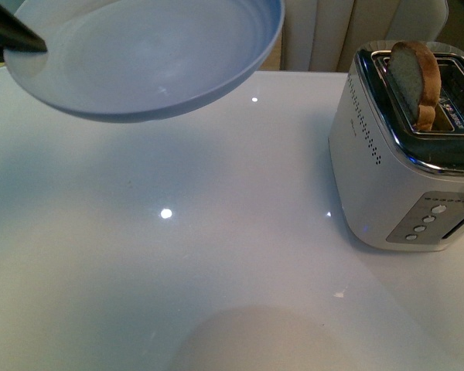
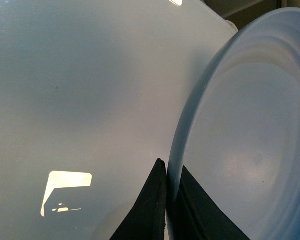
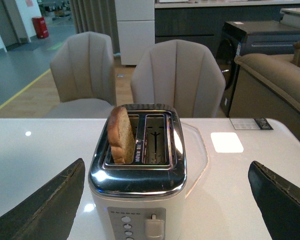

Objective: Left arm holds plate, right arm toasts bread

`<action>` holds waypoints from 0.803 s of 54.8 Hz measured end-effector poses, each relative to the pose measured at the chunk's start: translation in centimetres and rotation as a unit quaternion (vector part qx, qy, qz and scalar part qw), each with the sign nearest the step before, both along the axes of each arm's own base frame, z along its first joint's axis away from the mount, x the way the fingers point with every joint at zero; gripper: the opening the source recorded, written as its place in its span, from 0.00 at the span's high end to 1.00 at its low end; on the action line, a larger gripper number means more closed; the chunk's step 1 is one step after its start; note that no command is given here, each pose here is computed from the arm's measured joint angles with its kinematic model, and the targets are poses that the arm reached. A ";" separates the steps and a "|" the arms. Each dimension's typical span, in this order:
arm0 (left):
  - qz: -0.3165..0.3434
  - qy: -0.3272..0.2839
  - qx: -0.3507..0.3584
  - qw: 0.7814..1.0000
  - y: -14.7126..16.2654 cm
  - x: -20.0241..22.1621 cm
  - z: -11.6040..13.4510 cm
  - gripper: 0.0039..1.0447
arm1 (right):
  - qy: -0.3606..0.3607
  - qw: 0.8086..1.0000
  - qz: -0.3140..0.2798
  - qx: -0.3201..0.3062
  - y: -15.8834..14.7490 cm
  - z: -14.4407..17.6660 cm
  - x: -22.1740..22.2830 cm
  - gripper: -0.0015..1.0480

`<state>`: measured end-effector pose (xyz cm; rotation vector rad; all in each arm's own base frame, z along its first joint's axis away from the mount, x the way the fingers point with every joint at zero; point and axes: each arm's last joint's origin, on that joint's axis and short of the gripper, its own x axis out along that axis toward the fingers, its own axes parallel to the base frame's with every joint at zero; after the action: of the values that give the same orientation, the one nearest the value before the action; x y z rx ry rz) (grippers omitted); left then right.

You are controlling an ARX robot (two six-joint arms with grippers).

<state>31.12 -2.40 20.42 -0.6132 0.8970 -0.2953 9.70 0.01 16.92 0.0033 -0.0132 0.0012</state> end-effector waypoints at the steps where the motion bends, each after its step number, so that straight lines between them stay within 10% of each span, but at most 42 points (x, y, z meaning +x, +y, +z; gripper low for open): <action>1: 0.001 0.001 0.000 1.000 0.2 0.0 -0.2 0.98 | 0.000 1.000 0.000 0.000 0.0 0.0 0.0 0.08; 44: 0.056 0.069 0.027 0.996 14.2 2.3 -15.0 0.98 | 0.000 1.000 0.000 0.000 0.0 0.0 0.0 0.08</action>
<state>33.41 11.77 5.43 -0.6377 0.9969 -0.1294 9.70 0.01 16.93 0.0033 -0.0135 0.0008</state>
